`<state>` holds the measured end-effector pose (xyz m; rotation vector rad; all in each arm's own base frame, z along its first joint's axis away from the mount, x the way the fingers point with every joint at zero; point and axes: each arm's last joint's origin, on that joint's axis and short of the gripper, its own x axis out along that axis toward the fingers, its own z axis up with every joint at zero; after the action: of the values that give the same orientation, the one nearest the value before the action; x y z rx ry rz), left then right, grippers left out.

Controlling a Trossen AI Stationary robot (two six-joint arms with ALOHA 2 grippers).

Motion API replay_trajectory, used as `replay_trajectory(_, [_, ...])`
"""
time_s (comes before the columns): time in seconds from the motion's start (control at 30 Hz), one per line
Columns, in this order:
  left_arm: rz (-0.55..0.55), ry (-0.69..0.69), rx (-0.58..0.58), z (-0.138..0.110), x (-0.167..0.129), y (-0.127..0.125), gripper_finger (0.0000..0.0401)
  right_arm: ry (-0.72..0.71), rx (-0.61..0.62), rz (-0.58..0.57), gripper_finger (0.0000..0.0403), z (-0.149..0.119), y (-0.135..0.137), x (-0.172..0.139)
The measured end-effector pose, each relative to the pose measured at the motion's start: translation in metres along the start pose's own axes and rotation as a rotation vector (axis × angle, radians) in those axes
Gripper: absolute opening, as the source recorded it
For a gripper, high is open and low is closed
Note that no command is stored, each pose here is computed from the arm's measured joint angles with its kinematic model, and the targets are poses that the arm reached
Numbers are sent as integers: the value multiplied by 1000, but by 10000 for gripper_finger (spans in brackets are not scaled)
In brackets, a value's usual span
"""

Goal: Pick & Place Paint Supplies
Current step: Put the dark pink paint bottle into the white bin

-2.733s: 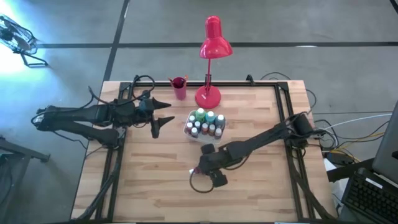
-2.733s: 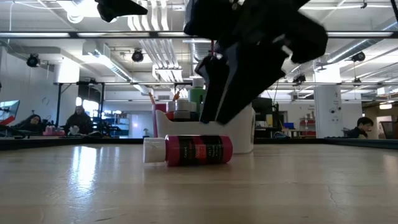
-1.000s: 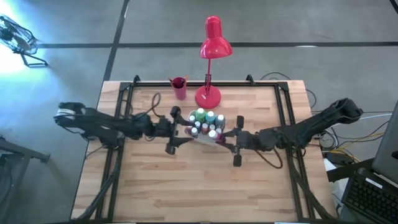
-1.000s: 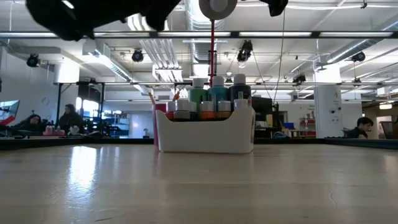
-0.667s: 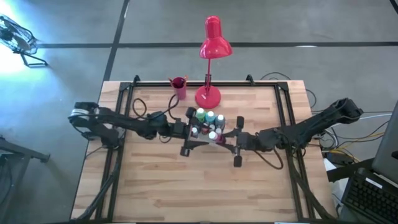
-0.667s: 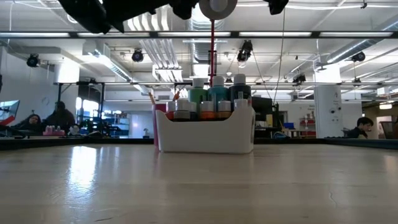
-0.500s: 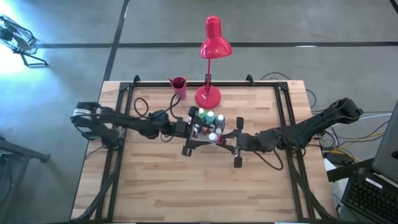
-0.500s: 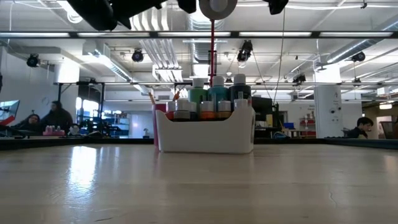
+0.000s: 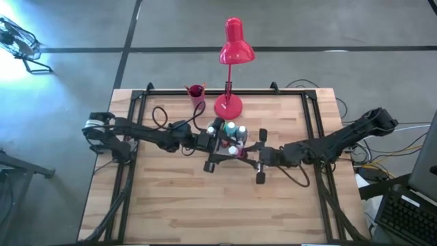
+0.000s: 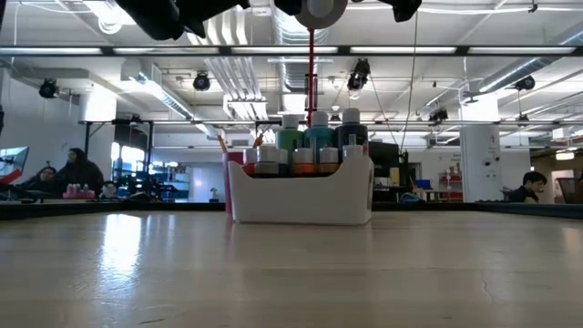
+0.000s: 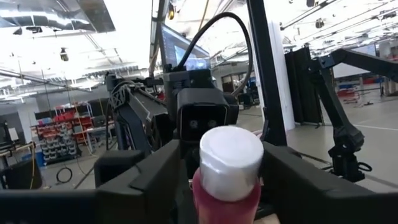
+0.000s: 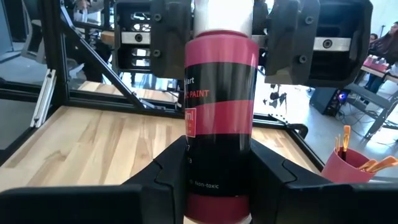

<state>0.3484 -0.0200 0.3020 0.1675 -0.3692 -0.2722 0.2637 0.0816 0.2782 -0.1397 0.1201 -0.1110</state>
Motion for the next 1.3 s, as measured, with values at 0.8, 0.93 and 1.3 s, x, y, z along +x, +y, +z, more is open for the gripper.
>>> replay_trajectory(0.8, [58, 133, -13, 4, -4, 3, 118, 83, 51, 0, 215, -7, 0, -3])
replay_trajectory(0.93, [116, 226, 14, 9, -11, 5, 118, 164, 114, 8, 234, -10, -1, -12])
replay_trajectory(1.3, [383, 490, 20, -20, -31, 6, 118, 400, 211, -176, 253, -37, -12, -34])
